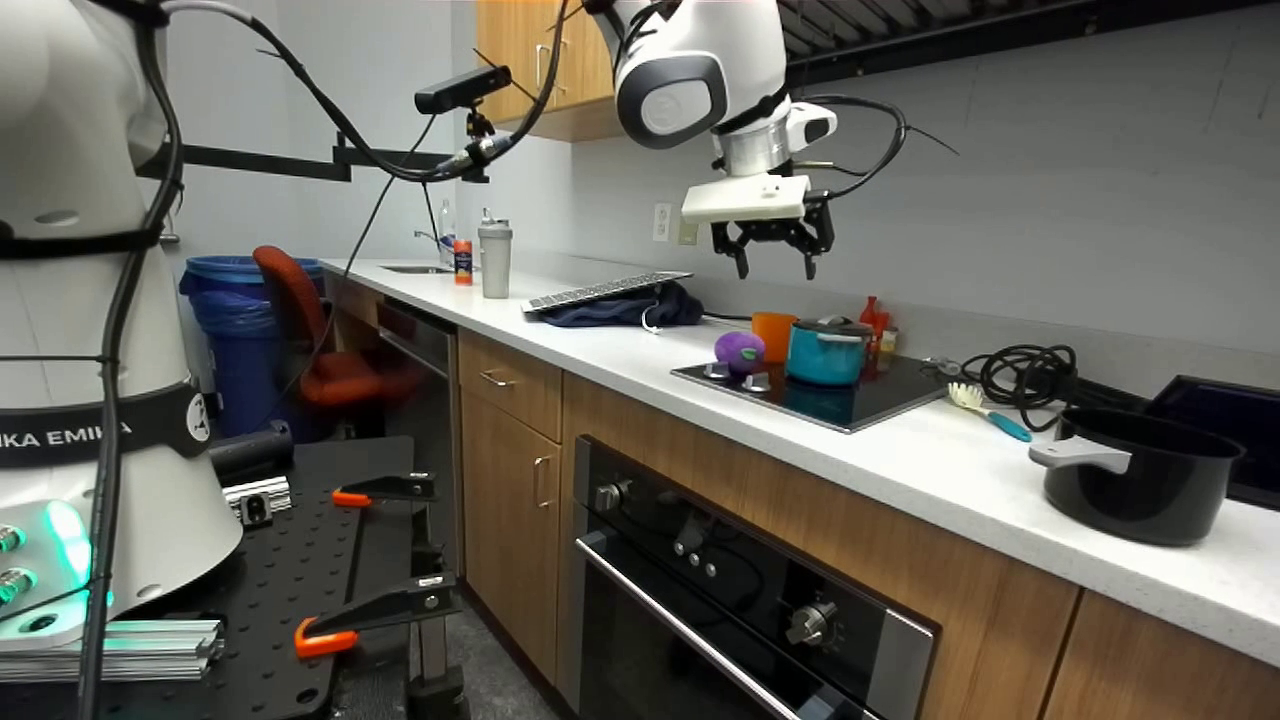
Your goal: Remove the lid from the blue pot
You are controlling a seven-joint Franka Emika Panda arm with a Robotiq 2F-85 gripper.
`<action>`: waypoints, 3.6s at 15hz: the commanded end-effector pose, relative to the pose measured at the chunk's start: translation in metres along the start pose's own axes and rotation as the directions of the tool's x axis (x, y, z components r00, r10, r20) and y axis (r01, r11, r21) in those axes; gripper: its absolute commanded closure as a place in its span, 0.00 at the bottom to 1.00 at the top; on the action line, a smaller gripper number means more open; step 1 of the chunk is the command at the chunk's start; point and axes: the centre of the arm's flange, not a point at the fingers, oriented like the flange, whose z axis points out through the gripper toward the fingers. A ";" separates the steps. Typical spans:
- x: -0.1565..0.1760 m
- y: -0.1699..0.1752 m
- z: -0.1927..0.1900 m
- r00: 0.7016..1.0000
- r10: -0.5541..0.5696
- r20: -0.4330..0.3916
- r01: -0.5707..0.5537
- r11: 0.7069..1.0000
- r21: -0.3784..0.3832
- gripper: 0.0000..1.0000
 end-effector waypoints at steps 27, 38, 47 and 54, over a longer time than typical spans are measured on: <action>0.023 0.012 0.111 0.976 0.094 -0.195 -0.133 0.971 -0.200 0.26; 0.026 0.013 0.115 0.977 0.085 -0.196 -0.123 0.974 -0.193 1.00; 0.048 0.011 0.093 0.969 -0.042 -0.242 -0.021 0.967 -0.254 1.00; 0.039 -0.009 0.081 0.983 -0.010 -0.182 -0.024 0.982 -0.185 1.00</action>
